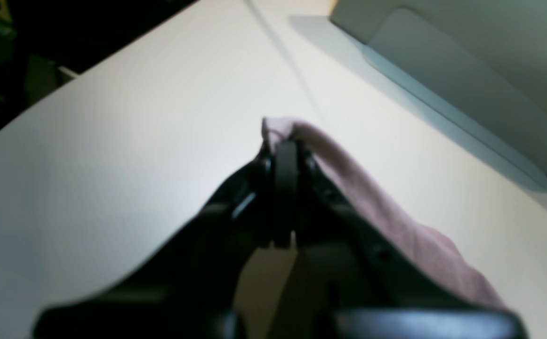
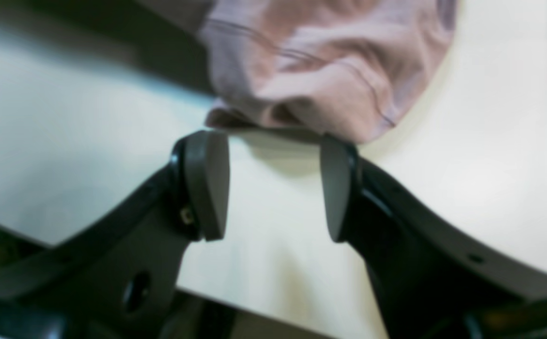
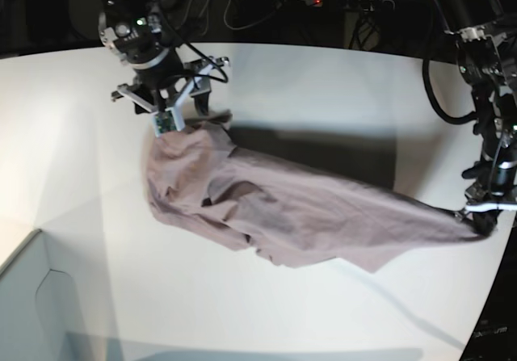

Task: Layout the t-shirt on the table in an organized manner, then fold the t-shirt properly
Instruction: 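Pull the shirt taut between both grippers, left gripper moving outward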

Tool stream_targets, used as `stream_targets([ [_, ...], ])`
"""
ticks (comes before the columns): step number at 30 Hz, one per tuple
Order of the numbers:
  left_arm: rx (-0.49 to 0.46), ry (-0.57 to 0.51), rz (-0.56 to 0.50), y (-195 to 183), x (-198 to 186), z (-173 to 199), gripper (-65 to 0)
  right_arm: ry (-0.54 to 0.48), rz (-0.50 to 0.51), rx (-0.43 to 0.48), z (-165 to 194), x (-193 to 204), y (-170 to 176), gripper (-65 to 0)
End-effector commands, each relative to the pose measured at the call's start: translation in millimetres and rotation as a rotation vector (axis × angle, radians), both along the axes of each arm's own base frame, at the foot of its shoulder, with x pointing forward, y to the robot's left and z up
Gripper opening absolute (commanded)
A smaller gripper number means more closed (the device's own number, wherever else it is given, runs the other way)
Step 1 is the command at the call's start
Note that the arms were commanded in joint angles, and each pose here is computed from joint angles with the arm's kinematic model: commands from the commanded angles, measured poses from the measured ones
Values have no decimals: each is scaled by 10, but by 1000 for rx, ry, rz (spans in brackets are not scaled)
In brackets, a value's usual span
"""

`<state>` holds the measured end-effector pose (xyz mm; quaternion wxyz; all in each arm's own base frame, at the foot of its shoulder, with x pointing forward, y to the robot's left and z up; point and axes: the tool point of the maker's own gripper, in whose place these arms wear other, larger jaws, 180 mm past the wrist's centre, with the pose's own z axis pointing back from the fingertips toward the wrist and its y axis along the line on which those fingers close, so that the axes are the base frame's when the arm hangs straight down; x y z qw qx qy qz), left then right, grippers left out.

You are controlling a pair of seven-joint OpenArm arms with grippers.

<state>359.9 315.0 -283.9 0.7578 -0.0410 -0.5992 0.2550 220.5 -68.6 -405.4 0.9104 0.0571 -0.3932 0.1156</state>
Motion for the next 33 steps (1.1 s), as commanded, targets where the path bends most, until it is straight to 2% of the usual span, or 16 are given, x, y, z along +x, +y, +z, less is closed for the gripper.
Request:
stream_targets([
  [1, 29, -52, 1, 46, 30, 172, -650, -28, -10, 27, 52, 76, 65, -337],
  [6, 25, -22, 0, 40, -41, 56, -650, 26, -20, 51, -185, 179, 199, -337],
  [12, 11, -25, -1, -16, -51, 39, -650, 66, 63, 60, -351, 184, 497, -336],
  [20, 2, -7, -4, -52, -100, -40, -650, 111, 57, 32, -580, 333, 442, -336],
  [29, 4, 11, 0, -40, -169, -107, -650, 117, 58, 12, -656, 569, 413, -340],
  [31, 4, 12, 1, -35, -175, -110, -650, 123, 60, 5, -684, 581, 390, -368],
  [33, 4, 23, 3, -29, -209, -146, -650, 125, 60, 2, -691, 573, 376, -467],
])
